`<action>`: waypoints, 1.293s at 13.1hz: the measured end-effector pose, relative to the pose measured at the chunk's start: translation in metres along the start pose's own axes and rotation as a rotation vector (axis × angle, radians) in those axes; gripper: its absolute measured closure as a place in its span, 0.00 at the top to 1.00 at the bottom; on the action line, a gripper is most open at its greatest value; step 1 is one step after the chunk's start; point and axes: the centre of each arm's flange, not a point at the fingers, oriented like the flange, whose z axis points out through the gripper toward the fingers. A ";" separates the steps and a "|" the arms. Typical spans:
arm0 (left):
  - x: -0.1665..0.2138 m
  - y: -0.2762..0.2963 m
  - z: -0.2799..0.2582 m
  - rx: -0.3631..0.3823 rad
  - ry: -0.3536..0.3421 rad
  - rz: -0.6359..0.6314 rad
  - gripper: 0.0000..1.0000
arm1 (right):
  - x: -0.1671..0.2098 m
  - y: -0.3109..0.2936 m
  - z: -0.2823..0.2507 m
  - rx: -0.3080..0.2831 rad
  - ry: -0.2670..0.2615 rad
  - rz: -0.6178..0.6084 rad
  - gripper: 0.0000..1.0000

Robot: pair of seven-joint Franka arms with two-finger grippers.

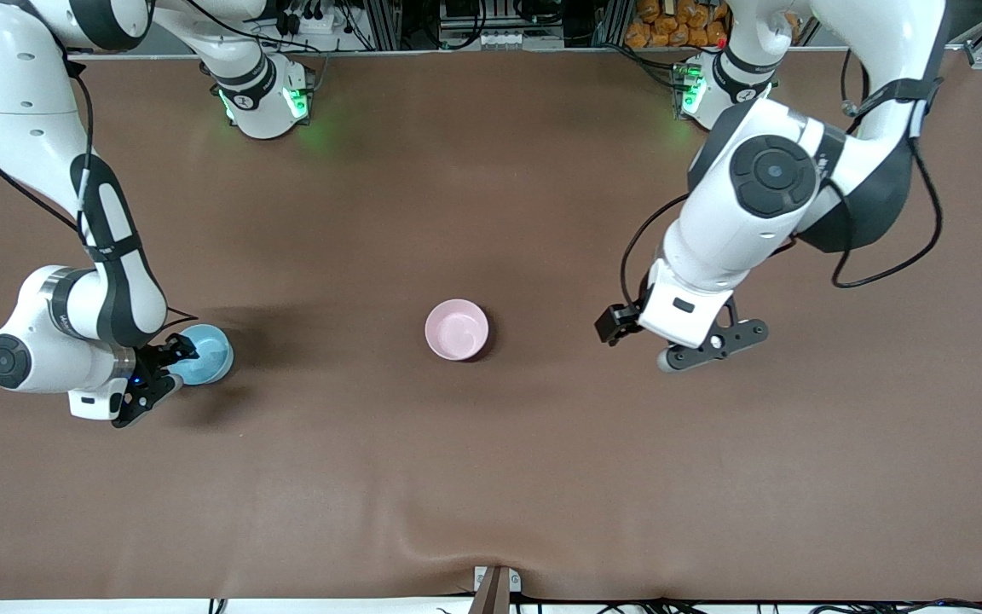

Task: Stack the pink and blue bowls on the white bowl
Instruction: 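Lift the blue bowl with the right gripper while the left gripper withdraws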

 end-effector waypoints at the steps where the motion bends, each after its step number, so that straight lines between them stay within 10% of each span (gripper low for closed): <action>1: 0.004 -0.008 -0.006 0.007 0.000 0.017 1.00 | -0.003 0.000 0.002 0.034 0.013 -0.025 0.37; 4: 0.017 -0.040 -0.030 0.038 -0.006 0.068 1.00 | -0.006 -0.004 0.005 0.133 0.059 -0.099 0.04; 8: 0.031 -0.093 -0.070 0.073 -0.025 0.141 1.00 | -0.003 -0.012 0.005 0.195 0.067 -0.112 0.02; 12: 0.041 -0.139 -0.097 0.091 -0.051 0.184 1.00 | 0.017 -0.048 -0.011 0.381 0.105 -0.122 0.02; 17: 0.046 -0.172 -0.114 0.111 -0.070 0.197 1.00 | 0.061 -0.128 -0.086 0.353 0.082 -0.063 0.02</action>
